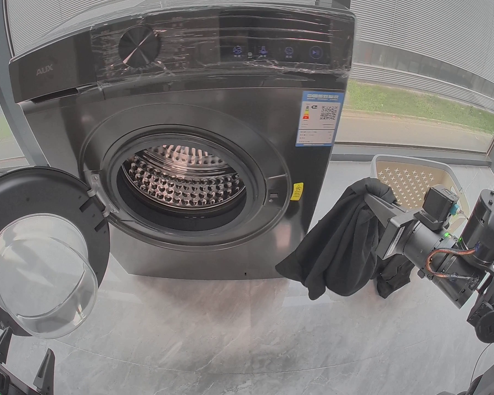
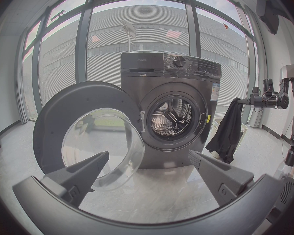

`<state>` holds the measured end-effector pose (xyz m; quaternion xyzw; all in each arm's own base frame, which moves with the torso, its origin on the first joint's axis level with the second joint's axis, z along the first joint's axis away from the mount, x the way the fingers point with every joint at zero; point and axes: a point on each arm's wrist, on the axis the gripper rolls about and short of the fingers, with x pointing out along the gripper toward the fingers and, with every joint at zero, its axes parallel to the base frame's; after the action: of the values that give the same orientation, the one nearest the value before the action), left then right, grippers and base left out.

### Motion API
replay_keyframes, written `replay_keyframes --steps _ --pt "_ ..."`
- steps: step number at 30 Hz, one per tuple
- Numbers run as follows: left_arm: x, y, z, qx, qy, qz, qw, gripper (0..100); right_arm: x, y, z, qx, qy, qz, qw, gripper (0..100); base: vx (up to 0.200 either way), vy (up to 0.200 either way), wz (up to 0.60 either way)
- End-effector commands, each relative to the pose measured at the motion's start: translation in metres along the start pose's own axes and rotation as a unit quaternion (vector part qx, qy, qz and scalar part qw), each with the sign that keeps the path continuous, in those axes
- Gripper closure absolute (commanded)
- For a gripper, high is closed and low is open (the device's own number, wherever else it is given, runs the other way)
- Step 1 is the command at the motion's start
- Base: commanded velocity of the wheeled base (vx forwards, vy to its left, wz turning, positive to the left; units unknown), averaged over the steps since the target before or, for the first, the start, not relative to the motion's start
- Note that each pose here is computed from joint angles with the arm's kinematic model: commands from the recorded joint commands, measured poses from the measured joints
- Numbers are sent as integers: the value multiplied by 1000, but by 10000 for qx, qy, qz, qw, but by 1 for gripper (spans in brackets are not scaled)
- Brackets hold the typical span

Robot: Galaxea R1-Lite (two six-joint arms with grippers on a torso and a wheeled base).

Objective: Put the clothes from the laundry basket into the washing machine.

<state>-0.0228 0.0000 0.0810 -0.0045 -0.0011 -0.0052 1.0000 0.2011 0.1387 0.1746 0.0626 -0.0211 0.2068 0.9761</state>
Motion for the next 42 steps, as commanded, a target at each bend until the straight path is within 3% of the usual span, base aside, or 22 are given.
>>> replay_keyframes --steps 1,4,42 --pt "0 0 -4 -1 -19 -2 10000 0 0 1 -1 -1 17 29 10000 100 0 200 0" --pt "0 0 -4 -1 -19 -2 10000 0 -1 1 -1 -5 31 20 10000 100 0 200 0" --pt "0 0 -4 -1 -19 -2 10000 0 -3 0 -8 -34 165 6 9999 100 0 11 0"
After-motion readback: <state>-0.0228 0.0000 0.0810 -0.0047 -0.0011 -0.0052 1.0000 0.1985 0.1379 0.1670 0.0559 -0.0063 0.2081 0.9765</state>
